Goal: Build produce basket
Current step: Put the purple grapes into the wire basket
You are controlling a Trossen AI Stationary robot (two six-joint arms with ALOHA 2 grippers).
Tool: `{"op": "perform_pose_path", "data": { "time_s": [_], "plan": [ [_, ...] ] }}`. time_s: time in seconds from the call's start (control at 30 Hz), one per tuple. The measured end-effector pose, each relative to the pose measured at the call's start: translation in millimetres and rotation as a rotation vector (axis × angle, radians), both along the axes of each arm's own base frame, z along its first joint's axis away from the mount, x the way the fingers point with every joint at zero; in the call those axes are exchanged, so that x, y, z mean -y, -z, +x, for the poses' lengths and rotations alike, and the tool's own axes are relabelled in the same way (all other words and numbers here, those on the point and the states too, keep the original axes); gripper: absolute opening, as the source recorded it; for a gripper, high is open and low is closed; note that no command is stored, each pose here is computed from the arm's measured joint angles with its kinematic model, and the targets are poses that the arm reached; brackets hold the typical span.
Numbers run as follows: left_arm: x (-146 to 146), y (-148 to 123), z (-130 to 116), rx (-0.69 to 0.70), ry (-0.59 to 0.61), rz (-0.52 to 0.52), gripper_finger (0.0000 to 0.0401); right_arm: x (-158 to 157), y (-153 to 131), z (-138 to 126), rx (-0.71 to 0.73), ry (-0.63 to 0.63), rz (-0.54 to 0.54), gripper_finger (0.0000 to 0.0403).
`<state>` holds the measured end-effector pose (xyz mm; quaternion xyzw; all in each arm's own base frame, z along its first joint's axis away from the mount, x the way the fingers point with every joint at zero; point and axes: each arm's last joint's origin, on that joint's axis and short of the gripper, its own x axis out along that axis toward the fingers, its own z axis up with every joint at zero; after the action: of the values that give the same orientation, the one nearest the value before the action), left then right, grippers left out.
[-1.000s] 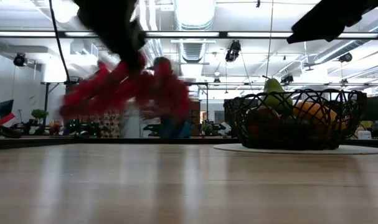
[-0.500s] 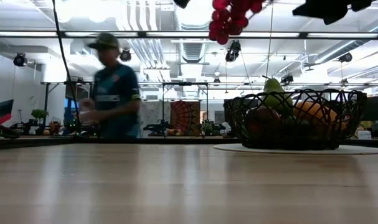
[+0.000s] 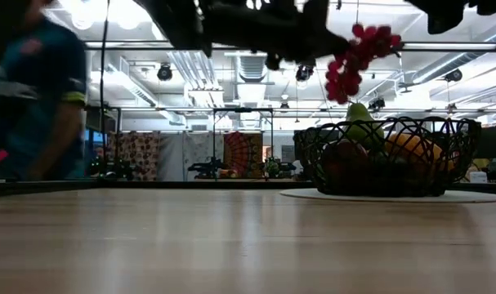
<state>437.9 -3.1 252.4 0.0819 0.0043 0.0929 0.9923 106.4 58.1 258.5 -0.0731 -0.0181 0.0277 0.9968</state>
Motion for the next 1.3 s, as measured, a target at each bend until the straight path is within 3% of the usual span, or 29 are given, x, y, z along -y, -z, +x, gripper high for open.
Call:
{"op": "perform_pose_path", "data": {
  "time_s": [0.17,0.47,1.3],
  "plan": [
    [-10,18,19,0.021,-0.023,-0.010,0.0004,6,0,-12,0.100,-0.102,0.032,0.0253],
    [-17,27,45,0.046,-0.049,-0.028,0.0004,11,4,-23,0.208,-0.173,0.055,0.0253],
    [-20,32,48,0.029,-0.074,-0.031,0.0004,13,4,-26,0.216,-0.178,0.076,0.0253]
  ]
}}
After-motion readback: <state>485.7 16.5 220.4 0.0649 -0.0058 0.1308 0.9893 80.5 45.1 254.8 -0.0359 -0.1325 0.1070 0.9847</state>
